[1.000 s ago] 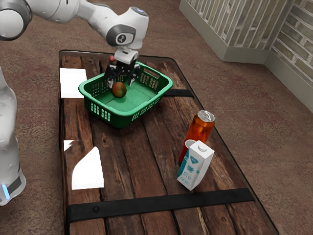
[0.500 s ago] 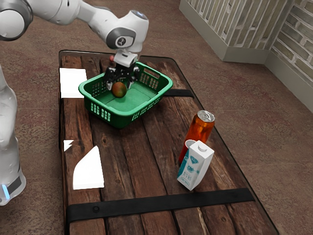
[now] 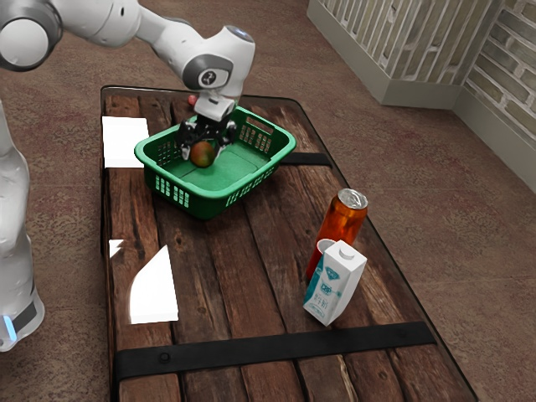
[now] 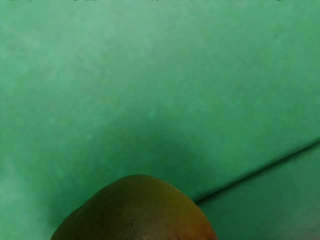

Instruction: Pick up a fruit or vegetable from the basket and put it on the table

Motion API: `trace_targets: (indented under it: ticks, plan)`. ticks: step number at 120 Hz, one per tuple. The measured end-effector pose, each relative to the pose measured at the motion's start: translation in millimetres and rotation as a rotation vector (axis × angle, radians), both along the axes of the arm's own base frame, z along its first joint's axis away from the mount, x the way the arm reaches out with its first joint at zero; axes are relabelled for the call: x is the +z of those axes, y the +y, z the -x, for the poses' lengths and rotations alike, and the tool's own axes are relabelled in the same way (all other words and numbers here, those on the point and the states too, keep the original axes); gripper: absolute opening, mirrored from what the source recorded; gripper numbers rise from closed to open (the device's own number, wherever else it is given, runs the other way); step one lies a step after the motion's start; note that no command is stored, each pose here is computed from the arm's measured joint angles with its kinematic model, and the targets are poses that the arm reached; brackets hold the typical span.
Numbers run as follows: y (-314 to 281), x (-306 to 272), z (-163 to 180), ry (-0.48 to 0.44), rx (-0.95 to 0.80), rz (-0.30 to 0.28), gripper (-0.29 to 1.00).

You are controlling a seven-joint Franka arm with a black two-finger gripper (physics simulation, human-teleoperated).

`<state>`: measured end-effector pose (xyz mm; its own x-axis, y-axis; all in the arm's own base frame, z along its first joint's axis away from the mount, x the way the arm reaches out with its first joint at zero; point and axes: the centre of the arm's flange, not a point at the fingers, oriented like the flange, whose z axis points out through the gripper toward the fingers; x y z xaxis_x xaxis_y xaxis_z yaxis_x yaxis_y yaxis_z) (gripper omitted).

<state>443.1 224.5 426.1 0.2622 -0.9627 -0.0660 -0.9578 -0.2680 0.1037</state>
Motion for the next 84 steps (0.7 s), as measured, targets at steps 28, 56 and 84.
trace_targets:
  ticks: [28,56,84]
  plan:
    - [0.9,-3.8,-1.4,0.005,0.007,0.004,0.49]
    - [0.5,-2.5,-3.1,0.001,0.01,0.007,0.44]
    - [-56.1,71.8,-24.8,-0.114,-0.116,0.001,0.43]
